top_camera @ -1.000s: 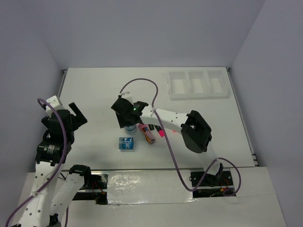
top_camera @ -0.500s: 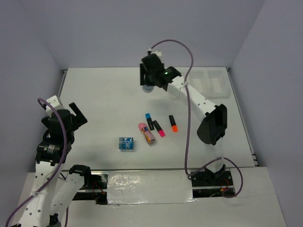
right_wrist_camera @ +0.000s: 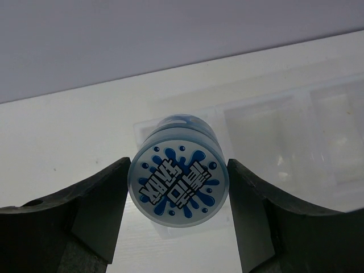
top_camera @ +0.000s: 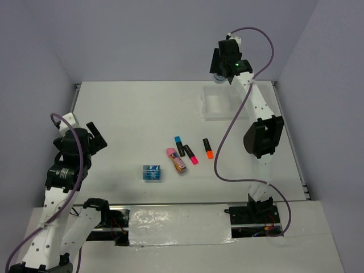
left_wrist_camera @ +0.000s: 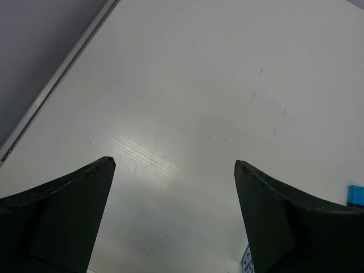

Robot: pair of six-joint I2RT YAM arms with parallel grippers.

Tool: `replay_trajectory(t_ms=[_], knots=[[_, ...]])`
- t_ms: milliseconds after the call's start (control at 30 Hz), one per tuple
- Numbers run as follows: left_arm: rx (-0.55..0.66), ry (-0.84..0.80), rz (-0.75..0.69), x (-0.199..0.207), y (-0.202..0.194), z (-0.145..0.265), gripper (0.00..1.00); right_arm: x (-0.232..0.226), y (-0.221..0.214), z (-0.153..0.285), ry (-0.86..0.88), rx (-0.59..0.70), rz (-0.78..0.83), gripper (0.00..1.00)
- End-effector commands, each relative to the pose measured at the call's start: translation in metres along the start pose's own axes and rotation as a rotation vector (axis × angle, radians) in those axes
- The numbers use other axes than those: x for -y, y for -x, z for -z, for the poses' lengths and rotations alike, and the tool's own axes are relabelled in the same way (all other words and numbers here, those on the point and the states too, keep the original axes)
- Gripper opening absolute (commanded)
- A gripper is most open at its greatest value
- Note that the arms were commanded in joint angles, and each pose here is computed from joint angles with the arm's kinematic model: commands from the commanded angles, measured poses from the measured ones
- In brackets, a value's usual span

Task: Sort the stationery into containers
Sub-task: Place the stationery in the storage box.

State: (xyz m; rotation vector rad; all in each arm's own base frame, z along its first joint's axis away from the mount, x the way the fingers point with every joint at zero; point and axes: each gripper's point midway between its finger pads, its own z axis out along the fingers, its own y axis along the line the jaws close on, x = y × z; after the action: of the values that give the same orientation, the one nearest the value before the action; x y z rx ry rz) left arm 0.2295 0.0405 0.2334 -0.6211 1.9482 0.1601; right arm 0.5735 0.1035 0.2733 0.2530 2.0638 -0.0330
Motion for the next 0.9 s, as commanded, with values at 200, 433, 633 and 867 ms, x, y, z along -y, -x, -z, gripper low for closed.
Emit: replay_trajectory(t_ms=[200,433,633,867], knots=[[0.049,-0.055,0.006,0.013,0.02,0.003,0.99,-0.016,-0.009,-0.027,0.086,0.013,0.018,0.0],[0.045,-0.069,0.003,0.015,0.019,0.003,0.99,-0.016,-0.032,-0.046,0.07,-0.034,0.033,0.0],[0.039,-0.089,0.002,0.02,0.018,0.003,0.99,-0.021,-0.046,-0.057,0.089,-0.054,0.034,0.0],[0.04,-0.094,0.0,0.02,0.019,0.004,0.99,-0.02,-0.068,-0.07,0.076,-0.093,0.037,0.04]])
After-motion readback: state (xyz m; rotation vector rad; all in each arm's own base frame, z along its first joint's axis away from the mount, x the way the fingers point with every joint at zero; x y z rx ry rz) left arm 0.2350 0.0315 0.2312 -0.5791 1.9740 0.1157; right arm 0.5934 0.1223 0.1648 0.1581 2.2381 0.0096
